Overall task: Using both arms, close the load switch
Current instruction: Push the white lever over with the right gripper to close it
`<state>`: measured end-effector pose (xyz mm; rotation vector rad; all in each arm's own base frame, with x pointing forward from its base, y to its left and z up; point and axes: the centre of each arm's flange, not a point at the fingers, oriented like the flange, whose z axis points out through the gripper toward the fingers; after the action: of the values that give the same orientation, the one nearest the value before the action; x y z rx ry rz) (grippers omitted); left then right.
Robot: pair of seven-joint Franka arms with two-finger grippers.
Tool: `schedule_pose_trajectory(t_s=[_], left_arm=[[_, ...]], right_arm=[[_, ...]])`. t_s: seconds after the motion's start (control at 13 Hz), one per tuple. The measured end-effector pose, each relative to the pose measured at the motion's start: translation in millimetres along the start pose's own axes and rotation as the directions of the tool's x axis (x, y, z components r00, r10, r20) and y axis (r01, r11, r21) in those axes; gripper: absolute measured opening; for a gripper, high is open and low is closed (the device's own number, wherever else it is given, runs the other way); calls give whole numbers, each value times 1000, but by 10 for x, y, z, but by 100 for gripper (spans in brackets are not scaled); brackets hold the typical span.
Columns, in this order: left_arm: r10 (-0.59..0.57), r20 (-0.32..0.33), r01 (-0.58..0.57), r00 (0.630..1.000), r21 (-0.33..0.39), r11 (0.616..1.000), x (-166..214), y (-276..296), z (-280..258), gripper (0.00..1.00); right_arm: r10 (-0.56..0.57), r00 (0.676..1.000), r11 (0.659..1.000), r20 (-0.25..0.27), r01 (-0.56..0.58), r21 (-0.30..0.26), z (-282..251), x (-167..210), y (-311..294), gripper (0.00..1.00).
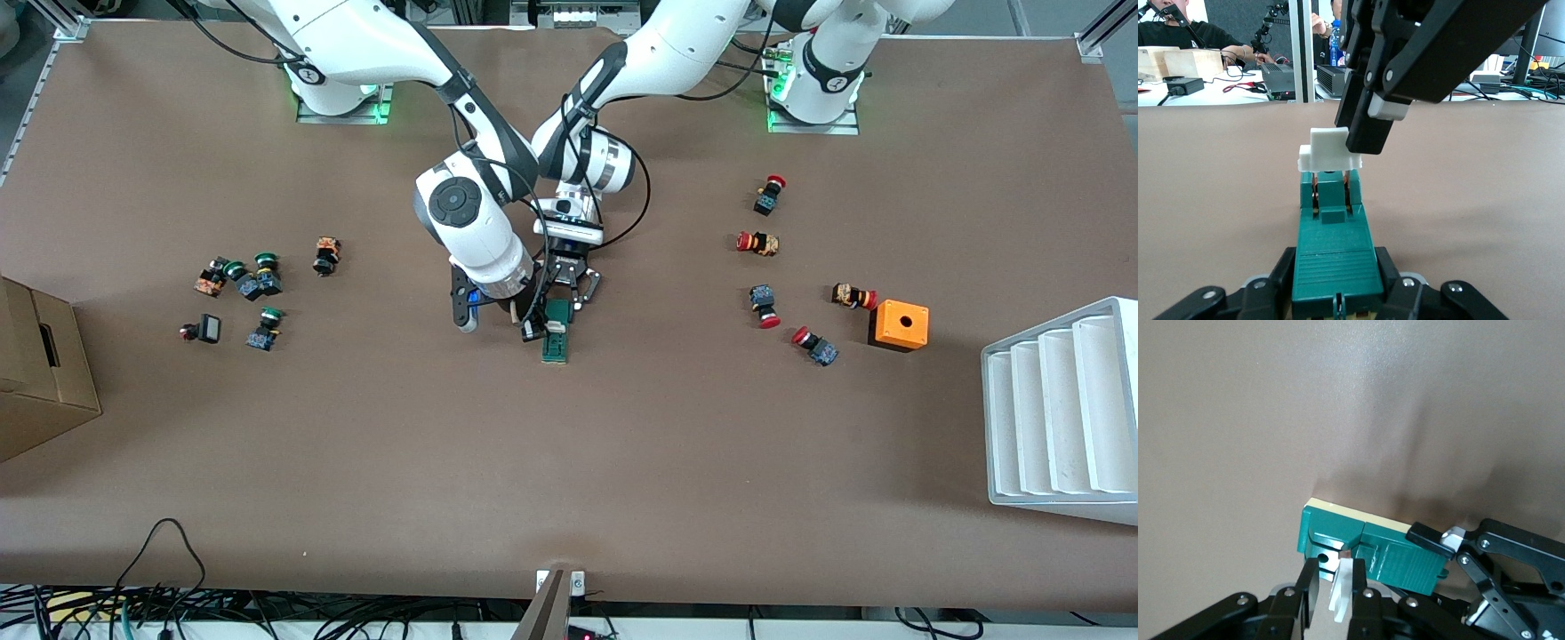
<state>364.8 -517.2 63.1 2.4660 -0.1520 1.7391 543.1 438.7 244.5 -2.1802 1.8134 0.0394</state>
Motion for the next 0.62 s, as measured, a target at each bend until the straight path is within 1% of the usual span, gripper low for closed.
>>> schedule_pose_trajectory(t_s=[0.46, 0.62], left_arm=[[0, 0, 0, 1000, 0, 1000, 0, 0, 0, 52], [0, 0, 0, 1000, 0, 1000, 0, 0, 0, 52]], right_arm=[[-10, 1000, 1000, 7, 10, -3, 20, -86, 31, 26], [-14, 1000, 1000, 12, 14, -6, 24, -133, 56, 23]])
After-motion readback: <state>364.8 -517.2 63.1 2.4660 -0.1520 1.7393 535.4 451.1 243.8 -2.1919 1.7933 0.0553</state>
